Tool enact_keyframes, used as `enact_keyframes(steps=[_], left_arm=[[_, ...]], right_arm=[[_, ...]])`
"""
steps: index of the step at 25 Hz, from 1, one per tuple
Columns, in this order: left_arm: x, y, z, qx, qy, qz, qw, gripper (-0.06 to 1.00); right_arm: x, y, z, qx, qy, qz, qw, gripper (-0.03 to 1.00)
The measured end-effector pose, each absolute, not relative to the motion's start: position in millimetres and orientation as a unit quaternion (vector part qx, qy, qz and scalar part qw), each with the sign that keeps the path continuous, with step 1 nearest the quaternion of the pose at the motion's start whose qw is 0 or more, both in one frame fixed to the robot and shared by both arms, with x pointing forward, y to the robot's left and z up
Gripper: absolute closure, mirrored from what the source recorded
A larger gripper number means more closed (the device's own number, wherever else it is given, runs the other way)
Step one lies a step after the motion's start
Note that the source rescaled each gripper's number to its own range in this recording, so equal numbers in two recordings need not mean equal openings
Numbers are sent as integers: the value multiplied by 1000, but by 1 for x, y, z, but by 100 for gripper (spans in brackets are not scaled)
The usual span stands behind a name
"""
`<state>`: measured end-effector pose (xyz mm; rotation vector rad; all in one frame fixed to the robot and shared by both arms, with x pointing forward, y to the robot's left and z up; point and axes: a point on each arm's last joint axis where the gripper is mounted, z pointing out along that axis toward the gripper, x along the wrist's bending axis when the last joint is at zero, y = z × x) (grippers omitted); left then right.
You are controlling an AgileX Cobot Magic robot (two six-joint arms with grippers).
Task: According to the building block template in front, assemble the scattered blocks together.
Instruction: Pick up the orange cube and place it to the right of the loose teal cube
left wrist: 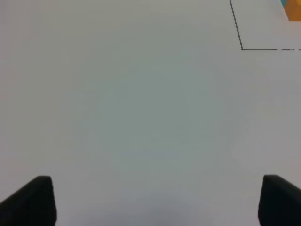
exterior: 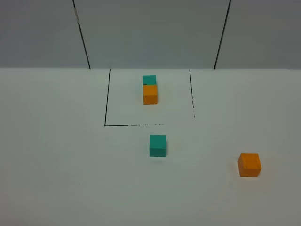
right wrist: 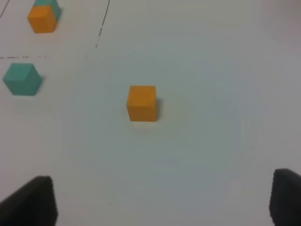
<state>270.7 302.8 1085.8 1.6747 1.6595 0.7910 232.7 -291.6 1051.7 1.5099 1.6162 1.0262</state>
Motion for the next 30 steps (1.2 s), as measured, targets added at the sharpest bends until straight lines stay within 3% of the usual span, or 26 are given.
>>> enact_keyframes(steps=[11, 17, 23, 30], left_arm=[[241, 292, 1077, 676, 564, 287, 377, 6], [243, 287, 1051, 710, 543, 264, 364, 12], [234, 290, 1048, 701, 536, 287, 372, 21], [227, 293, 1047, 686, 538, 307, 381, 23]], right_arm=[[233, -292, 1052, 581, 622, 395, 344, 17], [233, -292, 1052, 581, 622, 395, 344, 17], [233, -292, 1052, 581, 622, 395, 344, 17], [233, -292, 1052, 581, 622, 395, 344, 17]])
